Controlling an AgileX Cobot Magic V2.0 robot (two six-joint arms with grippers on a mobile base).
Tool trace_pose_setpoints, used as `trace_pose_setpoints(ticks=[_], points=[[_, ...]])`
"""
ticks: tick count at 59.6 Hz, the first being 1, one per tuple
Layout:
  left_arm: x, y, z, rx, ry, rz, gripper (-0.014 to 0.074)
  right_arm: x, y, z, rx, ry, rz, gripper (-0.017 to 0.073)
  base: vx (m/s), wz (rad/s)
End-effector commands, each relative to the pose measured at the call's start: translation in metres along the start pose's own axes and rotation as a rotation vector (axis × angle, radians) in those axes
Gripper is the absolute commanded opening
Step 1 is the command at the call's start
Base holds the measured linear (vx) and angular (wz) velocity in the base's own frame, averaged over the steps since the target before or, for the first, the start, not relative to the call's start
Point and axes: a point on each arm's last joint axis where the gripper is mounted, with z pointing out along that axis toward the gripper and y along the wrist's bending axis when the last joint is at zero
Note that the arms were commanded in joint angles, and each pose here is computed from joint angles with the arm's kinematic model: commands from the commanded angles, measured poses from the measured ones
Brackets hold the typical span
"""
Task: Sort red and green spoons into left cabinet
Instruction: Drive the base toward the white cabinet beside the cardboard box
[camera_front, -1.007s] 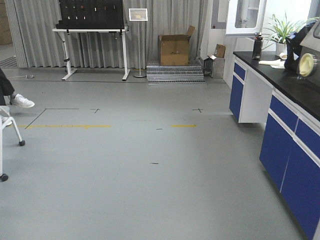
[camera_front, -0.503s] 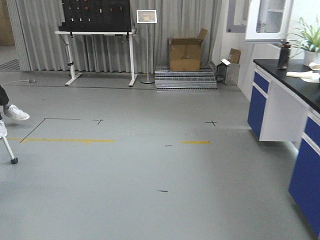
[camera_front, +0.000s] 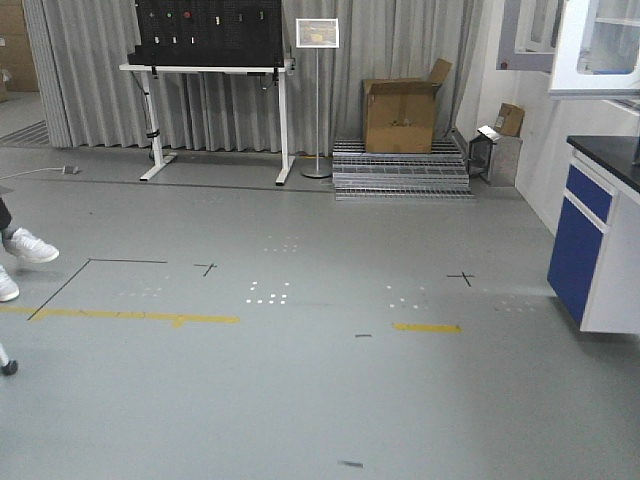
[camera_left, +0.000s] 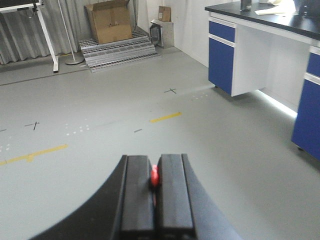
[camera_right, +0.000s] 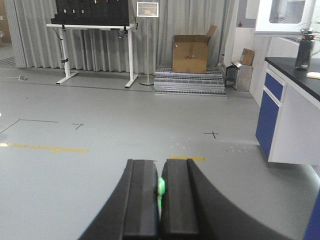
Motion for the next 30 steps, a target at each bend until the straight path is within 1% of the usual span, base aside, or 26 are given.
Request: trace_pose_setpoints(ticks=[1,30], points=[[-0.0118,0.0031,-0.0012,-0.031,-0.058,-0.032,0.0,-0.0159,0.0003,-0.0025,-0.004,-0.095,-0.016,-0.0004,0.69,0.03],[-0.0116,0.0029,-0.0012,-0.028,-0.056,-0.032,0.0,-0.016,0.0003,-0.0025,-0.004,-0.096,-0.017,-0.0004,0.69,0.04]])
